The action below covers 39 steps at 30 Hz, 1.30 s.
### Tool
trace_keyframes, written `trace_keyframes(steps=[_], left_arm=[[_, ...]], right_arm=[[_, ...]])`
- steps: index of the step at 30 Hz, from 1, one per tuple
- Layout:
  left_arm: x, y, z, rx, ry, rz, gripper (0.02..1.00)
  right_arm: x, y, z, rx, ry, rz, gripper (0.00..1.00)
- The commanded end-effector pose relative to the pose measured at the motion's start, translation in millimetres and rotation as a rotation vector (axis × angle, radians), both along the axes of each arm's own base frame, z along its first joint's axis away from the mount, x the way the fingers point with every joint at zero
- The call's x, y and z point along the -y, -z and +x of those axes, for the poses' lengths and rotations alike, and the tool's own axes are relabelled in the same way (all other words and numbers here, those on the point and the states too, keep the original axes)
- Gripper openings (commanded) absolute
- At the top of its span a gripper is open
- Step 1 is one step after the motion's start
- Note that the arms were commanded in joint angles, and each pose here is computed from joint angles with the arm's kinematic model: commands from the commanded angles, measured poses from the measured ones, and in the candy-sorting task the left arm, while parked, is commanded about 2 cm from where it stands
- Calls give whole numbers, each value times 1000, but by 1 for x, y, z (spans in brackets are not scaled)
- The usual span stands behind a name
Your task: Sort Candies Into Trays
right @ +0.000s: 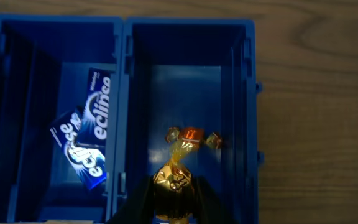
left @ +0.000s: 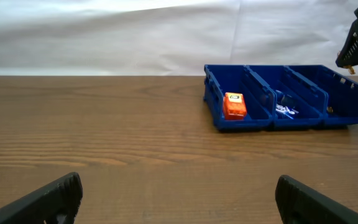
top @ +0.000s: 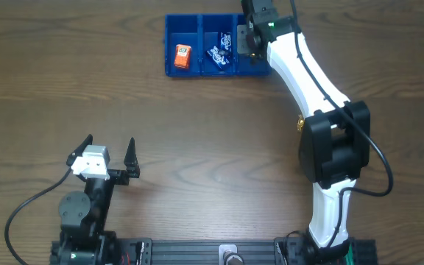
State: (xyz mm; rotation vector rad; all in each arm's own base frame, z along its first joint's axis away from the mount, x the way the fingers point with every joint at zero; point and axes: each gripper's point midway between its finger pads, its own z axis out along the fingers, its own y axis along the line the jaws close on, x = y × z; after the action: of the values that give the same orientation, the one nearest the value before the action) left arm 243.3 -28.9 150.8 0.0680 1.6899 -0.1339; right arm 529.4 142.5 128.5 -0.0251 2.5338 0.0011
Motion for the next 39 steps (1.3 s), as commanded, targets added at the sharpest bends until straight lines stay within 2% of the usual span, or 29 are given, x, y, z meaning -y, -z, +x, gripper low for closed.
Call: trace_keyframes(steps=[1, 2, 4, 5, 7, 8, 9, 11, 15, 17, 19, 22, 24, 27, 30, 34, 39], left_arm=[[2, 16, -1, -48, 14, -9, 998], [2, 16, -1, -48, 14, -9, 998], [2, 16, -1, -48, 14, -9, 998], [2, 16, -1, -48, 14, -9, 998], [2, 16, -1, -48, 14, -9, 998], [2, 16, -1, -48, 14, -9, 998], [2, 16, -1, -48, 14, -9, 998], [2, 16, -1, -48, 14, -9, 998], [2, 16, -1, -48, 14, -9, 998], [2, 16, -1, -48, 14, -9, 998], [2, 16, -1, -48, 14, -9, 998], [2, 16, -1, -48, 14, -9, 996], [2, 16, -1, -48, 14, -9, 998], [2, 16, -1, -48, 14, -9, 998], [2, 16, -1, -48, 14, -9, 998], [2, 16, -1, -48, 14, -9, 998], [2, 16, -1, -48, 14, -9, 998]], right_arm=[[2, -18, 7, 42, 7, 7, 38], [2, -18, 7, 44, 7, 8, 60], [1, -19, 8, 49, 6, 9, 209], [1, -19, 8, 49, 6, 9, 327], [1, -19, 8, 52, 6, 10, 627], [1, -19, 9, 53, 7, 11, 730], [1, -19, 9, 52, 7, 11, 783], [4, -19, 6, 34, 3, 26, 798], [22, -38, -11, 0, 18, 46, 695], [39, -55, -27, -1, 41, 40, 704], [58, -68, -48, 4, 51, 24, 759], [85, -70, -84, 8, 85, 11, 794], [97, -57, -110, -6, 104, 8, 796], [117, -8, -153, -93, 180, 25, 785], [128, 39, -178, -183, 246, 33, 752], [132, 75, -195, -252, 267, 25, 730], [134, 93, -194, -284, 279, 20, 700]])
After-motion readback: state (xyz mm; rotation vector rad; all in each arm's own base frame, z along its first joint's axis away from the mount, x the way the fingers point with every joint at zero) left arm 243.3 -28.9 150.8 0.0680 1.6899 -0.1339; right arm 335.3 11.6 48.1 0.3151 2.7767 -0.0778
